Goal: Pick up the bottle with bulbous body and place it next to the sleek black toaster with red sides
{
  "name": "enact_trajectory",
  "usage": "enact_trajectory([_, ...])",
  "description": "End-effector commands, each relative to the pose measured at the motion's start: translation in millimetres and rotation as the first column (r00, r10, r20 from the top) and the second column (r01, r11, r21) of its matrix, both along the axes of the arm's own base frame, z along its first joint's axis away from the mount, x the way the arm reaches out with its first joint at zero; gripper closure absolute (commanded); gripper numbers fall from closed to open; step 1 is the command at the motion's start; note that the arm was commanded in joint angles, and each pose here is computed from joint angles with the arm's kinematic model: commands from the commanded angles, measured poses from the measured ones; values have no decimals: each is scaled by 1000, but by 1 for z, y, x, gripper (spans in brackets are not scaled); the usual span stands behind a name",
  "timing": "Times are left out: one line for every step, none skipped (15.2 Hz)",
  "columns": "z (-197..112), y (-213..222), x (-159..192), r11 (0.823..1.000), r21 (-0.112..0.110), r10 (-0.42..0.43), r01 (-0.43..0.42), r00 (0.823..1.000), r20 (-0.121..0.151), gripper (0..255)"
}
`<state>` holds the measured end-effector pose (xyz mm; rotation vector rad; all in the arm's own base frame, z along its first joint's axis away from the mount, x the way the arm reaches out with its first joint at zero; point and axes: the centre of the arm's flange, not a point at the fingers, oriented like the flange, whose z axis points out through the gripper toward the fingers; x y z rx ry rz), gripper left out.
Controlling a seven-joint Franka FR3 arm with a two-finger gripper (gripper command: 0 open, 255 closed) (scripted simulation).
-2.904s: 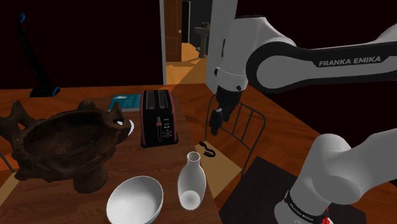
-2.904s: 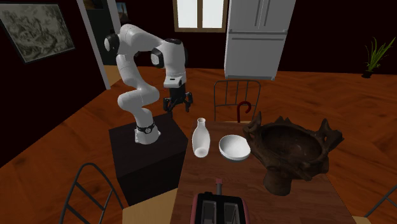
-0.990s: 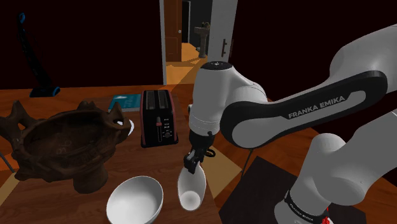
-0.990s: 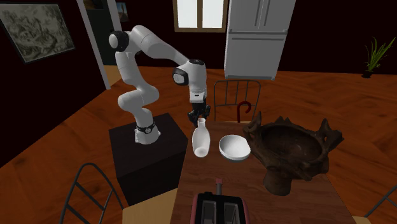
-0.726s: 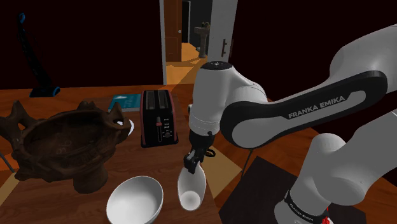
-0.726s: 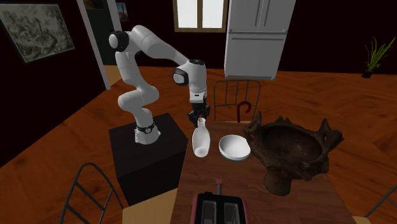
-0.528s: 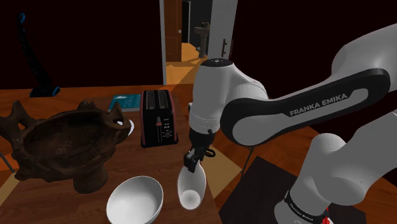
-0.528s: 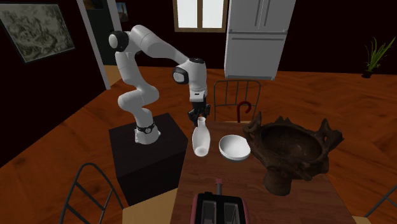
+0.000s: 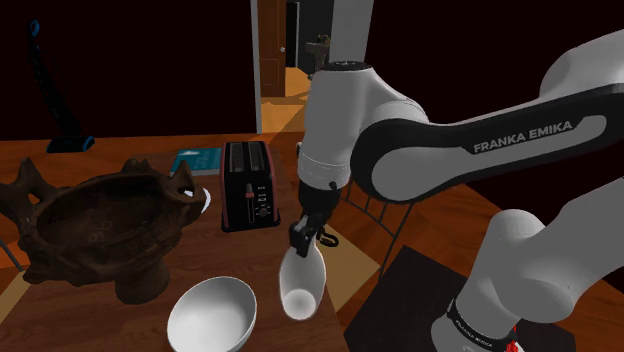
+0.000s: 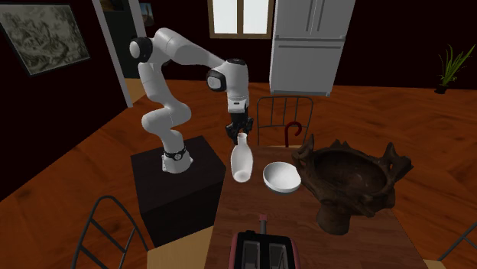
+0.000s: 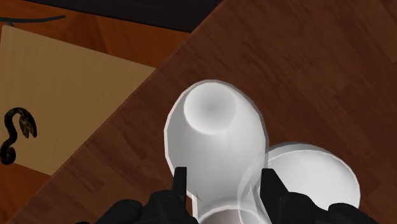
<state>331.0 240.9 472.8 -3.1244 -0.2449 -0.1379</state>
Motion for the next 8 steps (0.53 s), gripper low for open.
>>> enact_trajectory([11,0,0,1000,0,0,0,1000,0,255])
enact_trajectory([16,0,0,1000,0,0,0,1000,0,255])
enact_trajectory([21,0,0,1000,0,0,0,1000,0,255])
enact_trajectory([26,0,0,1000,0,0,0,1000,0,255])
enact_trajectory([32,0,0,1000,0,0,0,1000,0,255])
enact_trajectory([37,0,0,1000,0,0,0,1000,0,255])
enact_trajectory([42,0,0,1000,0,0,0,1000,0,255])
enact_trajectory([48,0,0,1000,0,0,0,1000,0,255])
